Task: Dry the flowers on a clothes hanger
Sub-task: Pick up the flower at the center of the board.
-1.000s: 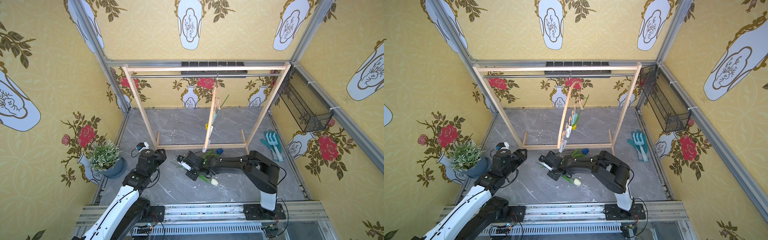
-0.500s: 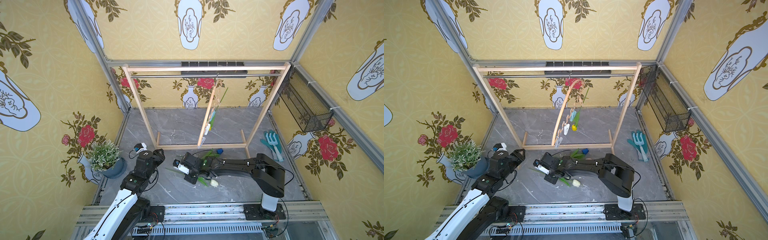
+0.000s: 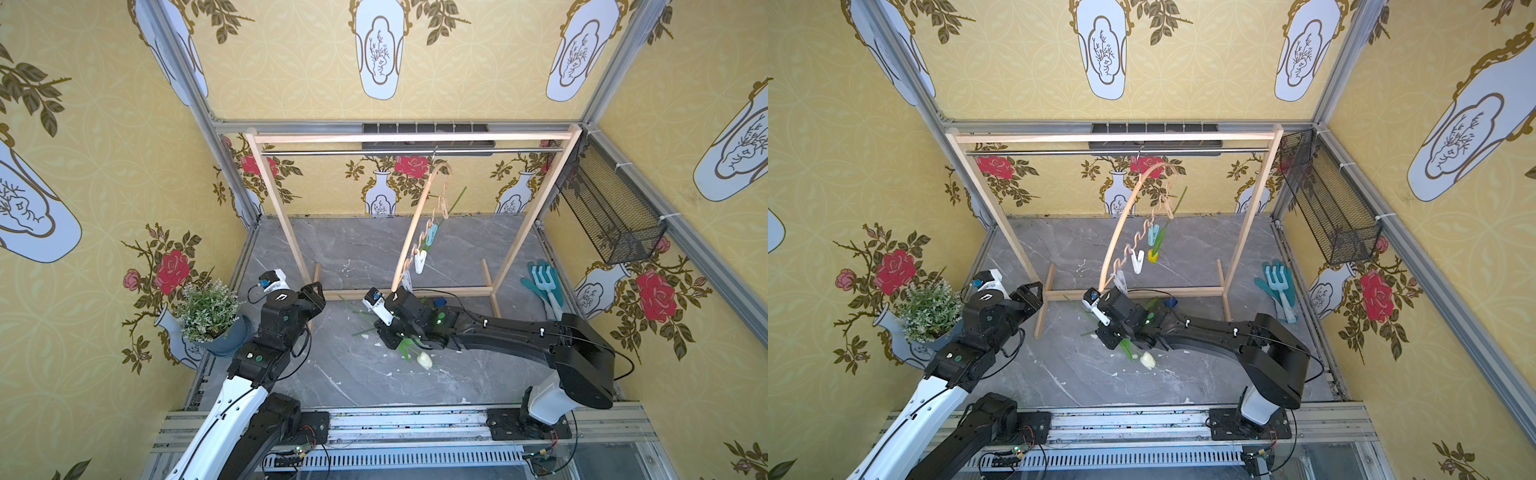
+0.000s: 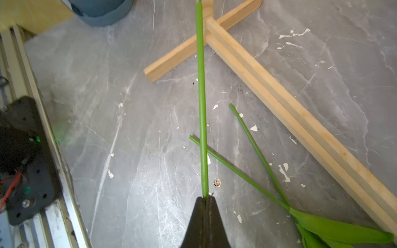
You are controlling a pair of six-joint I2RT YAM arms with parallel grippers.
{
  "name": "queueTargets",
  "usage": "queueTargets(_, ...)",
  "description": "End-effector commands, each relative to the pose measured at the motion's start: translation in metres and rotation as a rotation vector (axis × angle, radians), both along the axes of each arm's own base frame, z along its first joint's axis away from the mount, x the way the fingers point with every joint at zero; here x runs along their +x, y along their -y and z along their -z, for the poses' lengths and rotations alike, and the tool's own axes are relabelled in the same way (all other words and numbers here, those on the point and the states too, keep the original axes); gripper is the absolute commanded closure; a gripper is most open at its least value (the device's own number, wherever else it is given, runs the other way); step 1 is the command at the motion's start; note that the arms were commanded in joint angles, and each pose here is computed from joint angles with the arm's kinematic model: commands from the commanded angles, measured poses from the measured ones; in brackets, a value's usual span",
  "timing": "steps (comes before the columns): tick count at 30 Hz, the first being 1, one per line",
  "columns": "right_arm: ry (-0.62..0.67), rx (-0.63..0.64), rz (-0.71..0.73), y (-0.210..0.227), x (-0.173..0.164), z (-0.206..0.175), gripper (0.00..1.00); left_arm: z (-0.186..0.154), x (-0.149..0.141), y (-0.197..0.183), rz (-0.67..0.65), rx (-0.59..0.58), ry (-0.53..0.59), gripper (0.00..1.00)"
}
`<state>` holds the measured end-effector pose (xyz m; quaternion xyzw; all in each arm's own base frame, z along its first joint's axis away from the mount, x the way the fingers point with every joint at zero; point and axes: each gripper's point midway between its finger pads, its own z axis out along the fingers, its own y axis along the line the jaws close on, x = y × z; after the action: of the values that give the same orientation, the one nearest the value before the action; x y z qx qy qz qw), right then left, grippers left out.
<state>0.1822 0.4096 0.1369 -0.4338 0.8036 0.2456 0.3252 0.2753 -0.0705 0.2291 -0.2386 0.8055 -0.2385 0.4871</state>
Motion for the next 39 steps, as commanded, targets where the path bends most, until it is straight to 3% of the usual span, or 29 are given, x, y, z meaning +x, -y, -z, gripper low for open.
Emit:
queueTargets(1, -0.011, 0.209, 0.113, -0.011, 0.017, -0.039, 1.00, -0.020, 0.004, 0.014, 0.090, 0.017, 0.057, 0.44)
queueTargets(6, -0.051, 0.362, 0.167, -0.005, 0.028, -0.066, 1.00, -0.038, 0.005, 0.045, 0.263, -0.024, 0.144, 0.46)
queueTargets(12, -0.154, 0.497, 0.149, 0.004, 0.037, -0.079, 1.00, -0.023, 0.007, 0.080, 0.415, -0.129, 0.118, 0.57)
queueTargets(21, -0.238, 0.574, 0.122, 0.004, 0.031, -0.086, 1.00, -0.025, -0.003, 0.128, 0.651, -0.250, 0.169, 0.55)
queueTargets(39, -0.263, 0.597, 0.106, -0.002, 0.029, -0.090, 1.00, 0.000, 0.000, 0.142, 0.696, -0.225, 0.110, 0.70)
